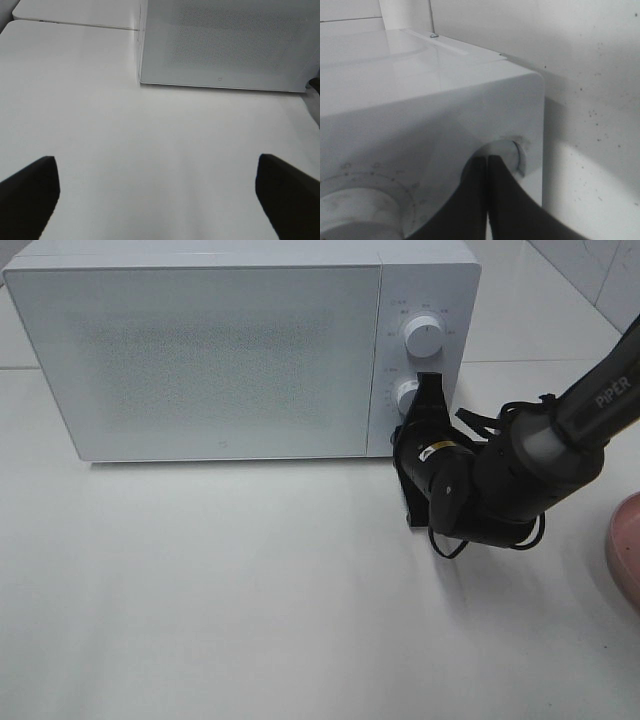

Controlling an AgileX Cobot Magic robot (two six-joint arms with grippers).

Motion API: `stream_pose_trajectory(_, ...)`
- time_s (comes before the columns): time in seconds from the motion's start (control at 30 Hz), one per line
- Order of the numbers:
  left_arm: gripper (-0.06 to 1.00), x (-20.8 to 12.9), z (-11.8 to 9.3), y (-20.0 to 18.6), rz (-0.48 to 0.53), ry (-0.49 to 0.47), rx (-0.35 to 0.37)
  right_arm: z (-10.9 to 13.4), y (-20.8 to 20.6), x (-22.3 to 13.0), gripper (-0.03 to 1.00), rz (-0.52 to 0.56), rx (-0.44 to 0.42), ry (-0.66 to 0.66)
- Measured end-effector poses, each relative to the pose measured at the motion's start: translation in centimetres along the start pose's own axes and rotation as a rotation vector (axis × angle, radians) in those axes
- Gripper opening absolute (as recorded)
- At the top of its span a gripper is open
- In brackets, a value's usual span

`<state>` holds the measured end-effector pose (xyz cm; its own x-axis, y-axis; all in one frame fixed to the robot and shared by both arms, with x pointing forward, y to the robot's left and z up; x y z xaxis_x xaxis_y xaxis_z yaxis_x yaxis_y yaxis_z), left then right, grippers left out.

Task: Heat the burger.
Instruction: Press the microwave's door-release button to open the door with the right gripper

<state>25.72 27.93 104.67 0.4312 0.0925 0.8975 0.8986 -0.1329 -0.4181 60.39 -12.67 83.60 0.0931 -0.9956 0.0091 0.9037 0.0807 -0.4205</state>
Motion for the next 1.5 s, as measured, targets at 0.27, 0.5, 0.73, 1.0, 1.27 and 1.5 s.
stream_pose_trajectory(0.27,0.99,0.0,0.0,0.0,0.0,0.0,0.0,-0.4,0.6,-0.2,0.0,-0.026,-0.003,0.005)
stream_pose_trajectory(0.5,0.99,0.0,0.0,0.0,0.0,0.0,0.0,-0.4,1.3,-0.4,0.0,-0.049,-0.01,0.02)
stream_pose_trajectory(0.73,0.99,0.0,0.0,0.0,0.0,0.0,0.0,-0.4,1.4,-0.4,0.0,-0.056,-0.032,0.002)
stream_pose_trajectory(1.0,0.99,0.0,0.0,0.0,0.0,0.0,0.0,-0.5,1.4,-0.4,0.0,-0.063,-0.047,0.011)
stream_pose_trajectory(1.27,0.99,0.0,0.0,0.0,0.0,0.0,0.0,-0.5,1.5,-0.5,0.0,-0.057,-0.059,0.017)
stream_pose_trajectory(1.5,0.99,0.0,0.0,0.0,0.0,0.0,0.0,-0.4,1.5,-0.5,0.0,-0.051,-0.083,0.03)
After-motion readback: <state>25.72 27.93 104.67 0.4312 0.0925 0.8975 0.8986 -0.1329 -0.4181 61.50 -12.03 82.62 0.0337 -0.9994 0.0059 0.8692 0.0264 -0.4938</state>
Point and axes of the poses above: a point on each arm's last joint axis where the gripper is mounted, y pointing out along that axis toward the gripper, z along the wrist's bending axis when the last joint is at zero, x = y × z, the point moved 3 cm from there along y, pointing out along that axis toward the gripper, and after that the axes turned 2 degrees about -y, right-handed, at the moved point
